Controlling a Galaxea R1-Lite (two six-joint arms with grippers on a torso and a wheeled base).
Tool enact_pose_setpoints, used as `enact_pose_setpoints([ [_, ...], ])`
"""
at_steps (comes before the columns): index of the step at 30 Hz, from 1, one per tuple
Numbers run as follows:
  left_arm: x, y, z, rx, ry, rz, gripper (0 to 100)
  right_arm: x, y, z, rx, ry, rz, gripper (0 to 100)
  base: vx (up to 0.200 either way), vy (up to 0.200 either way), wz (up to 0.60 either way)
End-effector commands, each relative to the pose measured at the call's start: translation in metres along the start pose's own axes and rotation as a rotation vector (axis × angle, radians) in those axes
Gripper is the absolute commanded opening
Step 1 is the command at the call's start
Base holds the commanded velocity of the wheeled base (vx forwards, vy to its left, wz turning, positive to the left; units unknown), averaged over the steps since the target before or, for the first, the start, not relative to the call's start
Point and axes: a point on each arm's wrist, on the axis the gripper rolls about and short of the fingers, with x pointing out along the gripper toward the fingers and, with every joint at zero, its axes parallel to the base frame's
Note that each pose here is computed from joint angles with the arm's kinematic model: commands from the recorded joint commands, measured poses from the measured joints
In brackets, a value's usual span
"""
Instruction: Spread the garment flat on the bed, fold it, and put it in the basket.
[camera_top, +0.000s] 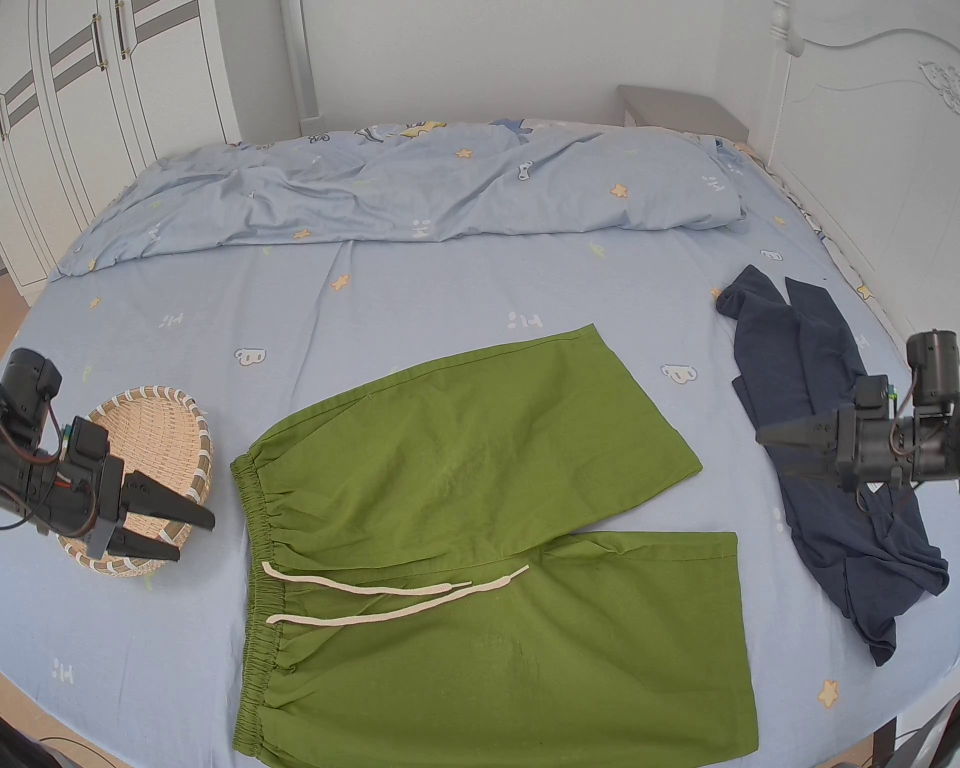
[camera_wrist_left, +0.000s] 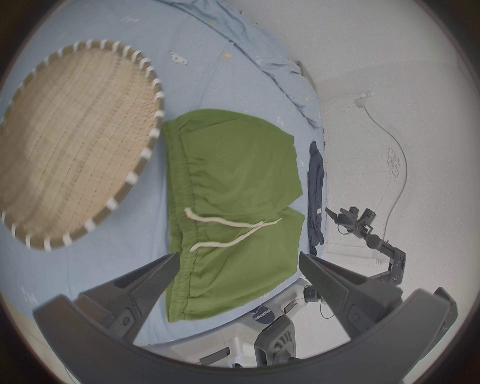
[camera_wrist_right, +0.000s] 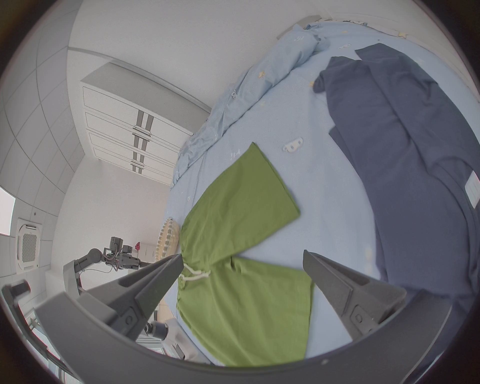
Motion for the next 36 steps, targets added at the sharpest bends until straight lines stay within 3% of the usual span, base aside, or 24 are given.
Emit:
enact_pose_setpoints([
  [1, 0.023, -0.001, 0.03, -0.004, 0.055, -0.036, 100, 0.063, -0.032, 0.041, 0.045, 0.031, 0.036, 100, 0.0, 0.0, 0.0],
  [8, 0.021, 0.002, 0.032, -0.005, 0.04, -0.035, 100, 0.099, -0.048, 0.049, 0.093, 0.072, 0.043, 100, 0.0, 0.0, 0.0],
  [14, 0.02, 0.002, 0.032, -0.004, 0.038, -0.035, 100, 0.126, -0.065, 0.038, 0.133, 0.129, 0.037, 100, 0.0, 0.0, 0.0],
  [36, 0.024, 0.003, 0.032, -0.009, 0.05, -0.036, 100, 0.138, -0.07, 0.04, 0.166, 0.14, 0.044, 100, 0.0, 0.0, 0.0],
])
